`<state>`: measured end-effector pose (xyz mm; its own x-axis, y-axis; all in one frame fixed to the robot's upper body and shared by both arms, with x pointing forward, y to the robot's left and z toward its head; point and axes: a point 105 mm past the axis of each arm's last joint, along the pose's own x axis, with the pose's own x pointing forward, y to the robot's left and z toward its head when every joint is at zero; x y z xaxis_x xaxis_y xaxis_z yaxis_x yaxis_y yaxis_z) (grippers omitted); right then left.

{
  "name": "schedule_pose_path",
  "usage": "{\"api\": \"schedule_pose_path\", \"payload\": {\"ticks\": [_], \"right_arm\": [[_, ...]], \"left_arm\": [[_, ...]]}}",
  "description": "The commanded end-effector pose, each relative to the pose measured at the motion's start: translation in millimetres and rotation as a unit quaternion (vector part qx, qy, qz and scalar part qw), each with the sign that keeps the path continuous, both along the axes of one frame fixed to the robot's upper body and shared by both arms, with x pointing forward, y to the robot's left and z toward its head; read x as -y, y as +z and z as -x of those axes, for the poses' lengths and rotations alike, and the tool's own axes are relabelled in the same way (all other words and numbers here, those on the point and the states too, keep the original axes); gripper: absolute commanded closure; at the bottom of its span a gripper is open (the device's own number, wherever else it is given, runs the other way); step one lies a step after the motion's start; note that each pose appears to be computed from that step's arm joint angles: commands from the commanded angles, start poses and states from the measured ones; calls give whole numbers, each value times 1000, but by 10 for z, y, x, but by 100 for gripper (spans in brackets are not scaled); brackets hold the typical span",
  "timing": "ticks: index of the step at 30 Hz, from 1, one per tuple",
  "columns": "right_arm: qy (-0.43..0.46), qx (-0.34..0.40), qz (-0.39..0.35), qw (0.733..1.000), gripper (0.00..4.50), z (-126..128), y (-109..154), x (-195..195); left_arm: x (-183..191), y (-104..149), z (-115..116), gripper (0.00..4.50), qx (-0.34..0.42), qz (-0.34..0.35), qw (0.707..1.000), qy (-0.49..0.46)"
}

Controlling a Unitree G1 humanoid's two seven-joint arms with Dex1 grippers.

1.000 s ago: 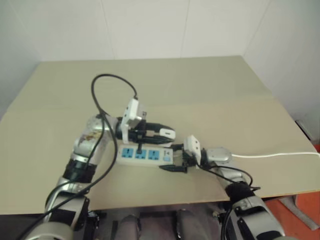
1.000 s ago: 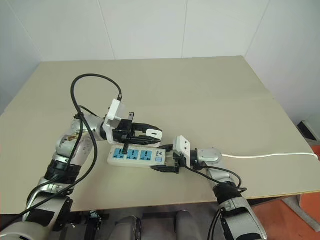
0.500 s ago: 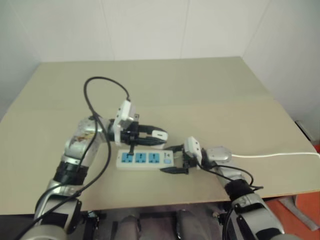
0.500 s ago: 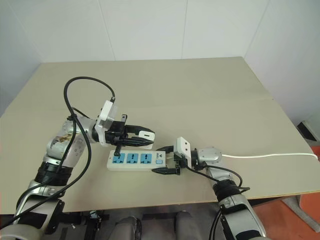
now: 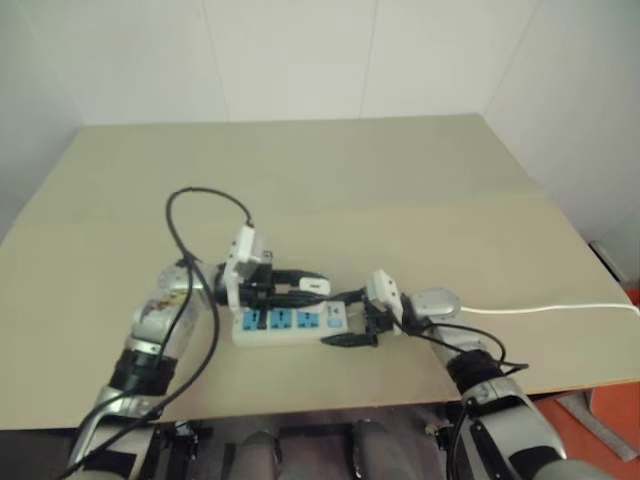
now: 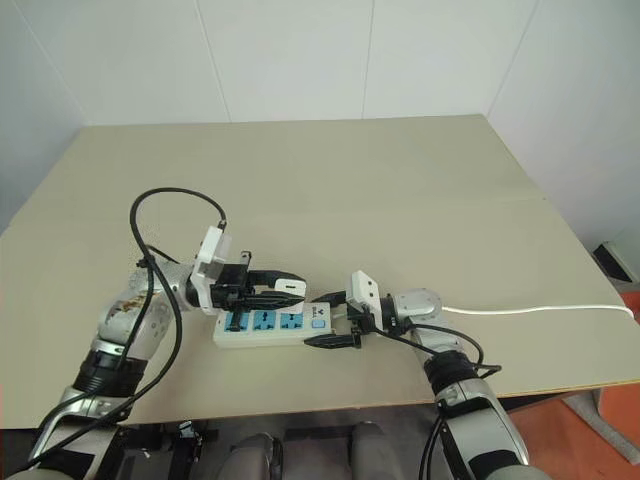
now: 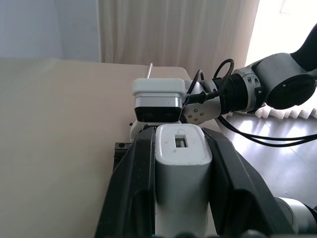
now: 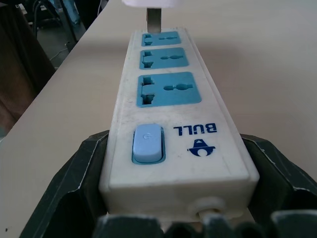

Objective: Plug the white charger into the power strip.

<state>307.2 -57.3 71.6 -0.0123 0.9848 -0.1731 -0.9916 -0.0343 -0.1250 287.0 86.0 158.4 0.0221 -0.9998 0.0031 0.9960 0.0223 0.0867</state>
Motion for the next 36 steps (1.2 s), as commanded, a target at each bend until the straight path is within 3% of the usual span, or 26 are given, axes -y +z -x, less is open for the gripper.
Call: {"api": "schedule_pose_path", "payload": {"ticks": [1, 13, 25, 36], "right_arm": [[4, -41, 20, 999, 108, 56, -162, 7], [-3, -52, 21, 998, 108, 45, -170, 17], [-10, -53, 22, 998, 108, 51, -181, 30], [-14, -52, 24, 998, 108, 45, -178, 33]], "left_arm": [[-51, -1, -4, 348, 27, 2, 1000, 7], [-38, -94, 4, 348, 23, 12, 1000, 12], [-61, -394, 7, 348, 6, 1, 999, 41], [-16, -372, 62, 348, -11, 8, 1000, 19]]}}
